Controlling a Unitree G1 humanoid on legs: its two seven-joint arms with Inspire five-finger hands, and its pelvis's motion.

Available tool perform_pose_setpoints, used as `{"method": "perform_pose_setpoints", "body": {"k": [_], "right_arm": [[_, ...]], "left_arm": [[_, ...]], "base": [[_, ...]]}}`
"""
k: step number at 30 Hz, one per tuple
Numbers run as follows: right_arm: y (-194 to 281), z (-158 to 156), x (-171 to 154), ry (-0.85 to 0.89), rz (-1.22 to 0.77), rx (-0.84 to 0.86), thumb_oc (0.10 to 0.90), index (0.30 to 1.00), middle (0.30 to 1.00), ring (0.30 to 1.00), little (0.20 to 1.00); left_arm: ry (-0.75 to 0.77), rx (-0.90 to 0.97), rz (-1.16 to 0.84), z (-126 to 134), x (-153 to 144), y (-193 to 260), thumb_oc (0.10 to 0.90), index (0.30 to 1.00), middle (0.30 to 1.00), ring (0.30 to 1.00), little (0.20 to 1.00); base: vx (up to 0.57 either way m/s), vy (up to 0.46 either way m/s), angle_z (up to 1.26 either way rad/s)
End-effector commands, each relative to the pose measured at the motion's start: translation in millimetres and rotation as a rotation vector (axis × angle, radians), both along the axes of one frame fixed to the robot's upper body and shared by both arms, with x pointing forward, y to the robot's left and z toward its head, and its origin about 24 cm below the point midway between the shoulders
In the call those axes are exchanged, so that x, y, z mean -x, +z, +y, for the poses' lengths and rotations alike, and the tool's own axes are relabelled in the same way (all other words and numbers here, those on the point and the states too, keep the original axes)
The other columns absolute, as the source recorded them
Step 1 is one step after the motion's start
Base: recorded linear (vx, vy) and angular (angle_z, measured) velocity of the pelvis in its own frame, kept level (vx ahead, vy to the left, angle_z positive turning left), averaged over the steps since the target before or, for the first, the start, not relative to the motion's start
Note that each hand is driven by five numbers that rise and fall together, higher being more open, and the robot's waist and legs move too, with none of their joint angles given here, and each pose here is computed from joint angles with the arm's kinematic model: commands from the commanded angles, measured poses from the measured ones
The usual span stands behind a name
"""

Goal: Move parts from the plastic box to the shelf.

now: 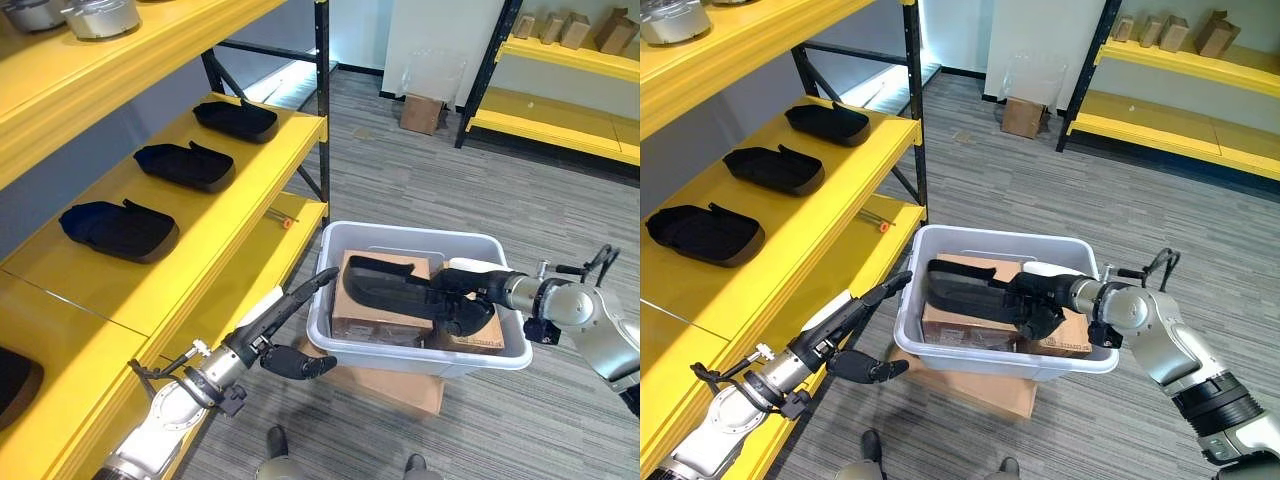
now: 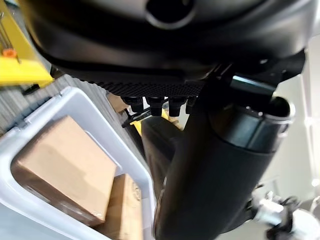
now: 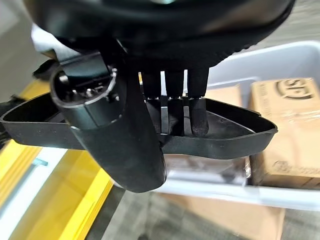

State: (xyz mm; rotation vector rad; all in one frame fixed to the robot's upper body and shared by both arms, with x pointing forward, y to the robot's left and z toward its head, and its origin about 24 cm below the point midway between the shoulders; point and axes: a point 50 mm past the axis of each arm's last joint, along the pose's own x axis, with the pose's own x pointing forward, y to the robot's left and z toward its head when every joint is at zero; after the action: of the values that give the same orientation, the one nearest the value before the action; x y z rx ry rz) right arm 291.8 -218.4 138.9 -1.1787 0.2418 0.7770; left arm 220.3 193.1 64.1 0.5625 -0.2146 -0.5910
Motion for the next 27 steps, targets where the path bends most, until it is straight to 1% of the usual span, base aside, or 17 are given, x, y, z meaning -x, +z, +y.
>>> {"method": "perform_pose_setpoints", "body": {"k": [1,3,5,8,9,11,12,14,15,18,19,20,25,27], "right_arm": [[52.4,23.3,-7.2,0.117,-0.060,0.041,0.400,0.300,0.300,0.300,0.300],[45.7,27.0,-5.8,0.124,-0.029,0.063,0.400,0.300,0.300,0.300,0.300],[45.8,29.3,-5.7,0.125,-0.037,0.059,0.400,0.300,0.300,0.300,0.300],[46.8,32.1,-9.1,0.117,-0.029,0.041,0.400,0.300,0.300,0.300,0.300],[47.1,32.8,-9.4,0.113,-0.025,0.034,0.400,0.300,0.300,0.300,0.300],[43.7,33.5,-10.1,0.110,-0.013,0.035,0.400,0.300,0.300,0.300,0.300],[39.8,32.8,-9.0,0.103,-0.005,0.029,0.400,0.300,0.300,0.300,0.300],[38.4,32.4,-8.1,0.100,-0.007,0.026,0.400,0.300,0.300,0.300,0.300],[37.4,30.5,-8.5,0.093,0.004,0.017,0.400,0.300,0.300,0.300,0.300],[36.6,29.1,-8.9,0.091,0.009,0.023,0.400,0.300,0.300,0.300,0.300],[39.3,29.8,-10.0,0.094,0.004,0.020,0.400,0.300,0.300,0.300,0.300],[40.0,31.0,-10.0,0.103,0.006,0.016,0.400,0.300,0.300,0.300,0.300],[51.4,46.9,-11.0,0.179,0.004,0.014,0.400,0.300,0.300,0.300,0.300],[53.5,53.1,-12.3,0.205,0.003,0.017,0.400,0.300,0.300,0.300,0.300]], "left_arm": [[0.014,-0.043,-0.339,-8.2,-11.0,39.6,0.900,1.000,1.000,1.000,1.000],[0.045,-0.104,-0.339,-4.8,-13.1,35.7,0.900,1.000,1.000,1.000,1.000],[0.047,-0.107,-0.304,-3.2,-13.2,33.2,0.900,1.000,1.000,1.000,1.000],[0.056,-0.122,-0.335,-2.0,-7.5,30.7,0.900,1.000,1.000,1.000,1.000],[0.076,-0.121,-0.361,-1.0,-6.7,32.0,0.900,1.000,1.000,1.000,1.000],[0.166,-0.133,-0.451,3.4,-7.3,35.0,0.900,1.000,1.000,1.000,1.000],[0.216,-0.129,-0.529,6.4,-8.8,42.1,0.900,1.000,1.000,1.000,1.000],[0.259,-0.138,-0.597,8.8,-10.2,47.8,0.900,1.000,1.000,1.000,1.000],[0.300,-0.139,-0.663,13.1,-10.7,54.7,0.900,1.000,1.000,1.000,1.000],[0.292,-0.169,-0.752,14.1,-9.3,60.8,0.900,1.000,1.000,1.000,1.000],[0.261,-0.214,-0.837,12.1,-9.2,66.9,0.900,1.000,1.000,1.000,1.000],[0.240,-0.236,-0.863,10.5,-9.2,67.9,0.900,1.000,1.000,1.000,1.000],[0.123,-0.275,-0.905,-1.0,-13.0,69.8,0.900,1.000,1.000,1.000,1.000],[0.107,-0.262,-0.896,-4.9,-14.3,68.3,0.900,1.000,1.000,1.000,1.000]], "base": [[0.03,-0.009,-0.02],[0.02,-0.012,-0.01],[0.03,-0.018,0.02],[0.02,-0.003,0.03],[0.00,0.000,0.00],[0.00,0.000,0.00],[0.00,0.000,0.00],[-0.01,-0.012,0.03],[-0.02,-0.023,0.06],[0.00,-0.005,0.02],[0.00,0.000,0.00],[0.00,0.000,0.00],[0.01,0.008,0.00],[0.00,0.000,0.00]]}}
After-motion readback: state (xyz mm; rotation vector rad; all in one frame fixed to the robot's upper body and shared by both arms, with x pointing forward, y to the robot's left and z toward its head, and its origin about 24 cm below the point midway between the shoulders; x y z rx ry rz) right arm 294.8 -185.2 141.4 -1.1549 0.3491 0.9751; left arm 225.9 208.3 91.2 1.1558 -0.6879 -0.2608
